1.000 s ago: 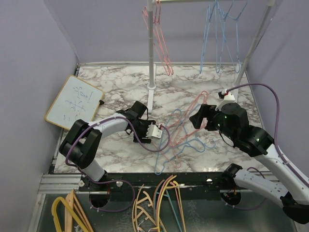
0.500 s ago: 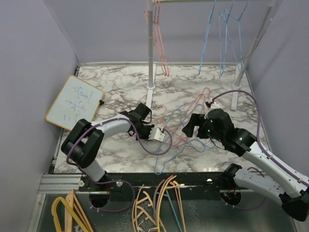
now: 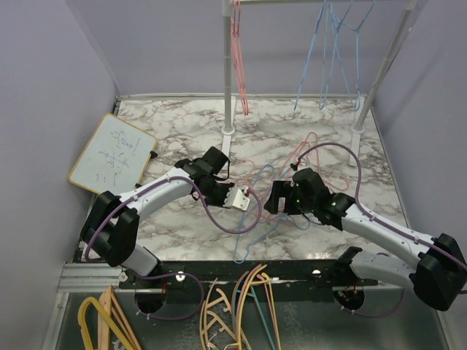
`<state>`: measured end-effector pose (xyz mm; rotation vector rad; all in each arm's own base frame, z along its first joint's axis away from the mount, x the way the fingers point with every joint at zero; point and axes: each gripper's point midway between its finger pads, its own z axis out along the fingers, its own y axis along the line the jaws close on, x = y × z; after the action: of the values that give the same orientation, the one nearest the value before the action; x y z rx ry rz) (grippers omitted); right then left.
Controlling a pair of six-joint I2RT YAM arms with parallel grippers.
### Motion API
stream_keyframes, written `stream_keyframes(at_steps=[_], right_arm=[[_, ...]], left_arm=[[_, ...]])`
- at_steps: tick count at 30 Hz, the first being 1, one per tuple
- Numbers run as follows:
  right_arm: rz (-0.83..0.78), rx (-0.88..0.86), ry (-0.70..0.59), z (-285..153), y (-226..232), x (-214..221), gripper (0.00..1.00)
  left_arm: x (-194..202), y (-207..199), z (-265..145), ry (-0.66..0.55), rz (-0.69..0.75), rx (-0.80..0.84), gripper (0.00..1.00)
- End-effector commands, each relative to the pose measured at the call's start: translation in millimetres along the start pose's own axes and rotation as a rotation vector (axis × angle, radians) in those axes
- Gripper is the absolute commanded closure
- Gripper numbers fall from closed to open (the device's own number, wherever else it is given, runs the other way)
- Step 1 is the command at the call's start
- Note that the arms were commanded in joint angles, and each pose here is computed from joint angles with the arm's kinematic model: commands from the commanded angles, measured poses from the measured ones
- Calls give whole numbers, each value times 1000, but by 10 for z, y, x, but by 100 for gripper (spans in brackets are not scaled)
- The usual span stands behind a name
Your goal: Organize the hangers
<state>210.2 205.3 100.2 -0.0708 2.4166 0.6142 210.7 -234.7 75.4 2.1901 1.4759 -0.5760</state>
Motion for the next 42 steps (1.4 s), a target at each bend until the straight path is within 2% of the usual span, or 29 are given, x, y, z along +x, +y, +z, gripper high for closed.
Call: stream_keyframes(at_steps=[1, 6, 9, 13, 16, 17, 26, 27, 29, 31, 34, 35, 37, 42], right_arm=[[-10, -95, 24, 211, 166, 67, 9], [-6, -100, 63, 371, 163, 162, 9], [0, -145, 78, 411, 250, 178, 18], [10, -210, 94, 426, 376, 190, 48], [11, -227, 87, 394, 413, 165, 87], [13, -230, 79, 372, 420, 146, 97], [26, -260, -45, 29, 519, -143, 99], [28, -262, -61, -25, 528, -183, 99], [23, -262, -99, -148, 543, -277, 99], [3, -260, -146, -303, 551, -390, 99], [-30, -203, -181, -475, 478, -505, 99], [-43, -174, -182, -530, 440, -532, 99], [-66, -120, -182, -645, 372, -584, 99], [-96, -100, -245, -992, 377, -776, 99]], left_arm=[[-148, -98, -122, -25, -2, 25, 100], [-215, -97, -173, -33, -11, 14, 100], [-240, -78, -200, -36, -14, 5, 100], [-255, -46, -200, -39, -14, -8, 100], [-257, -32, -190, -42, -20, -15, 100], [-255, -28, -189, -41, -23, -18, 100], [-311, 108, -216, -45, -65, -74, 99], [-338, 137, -234, -49, -73, -83, 95], [-375, 187, -259, -52, -101, -100, 80], [-464, 244, -329, -63, -127, -121, 70], [-619, 358, -496, -86, -175, -171, 60], [-677, 396, -565, -94, -183, -187, 54], [-783, 453, -698, -107, -199, -214, 50], [-1053, 625, -1099, -148, -222, -295, 49]])
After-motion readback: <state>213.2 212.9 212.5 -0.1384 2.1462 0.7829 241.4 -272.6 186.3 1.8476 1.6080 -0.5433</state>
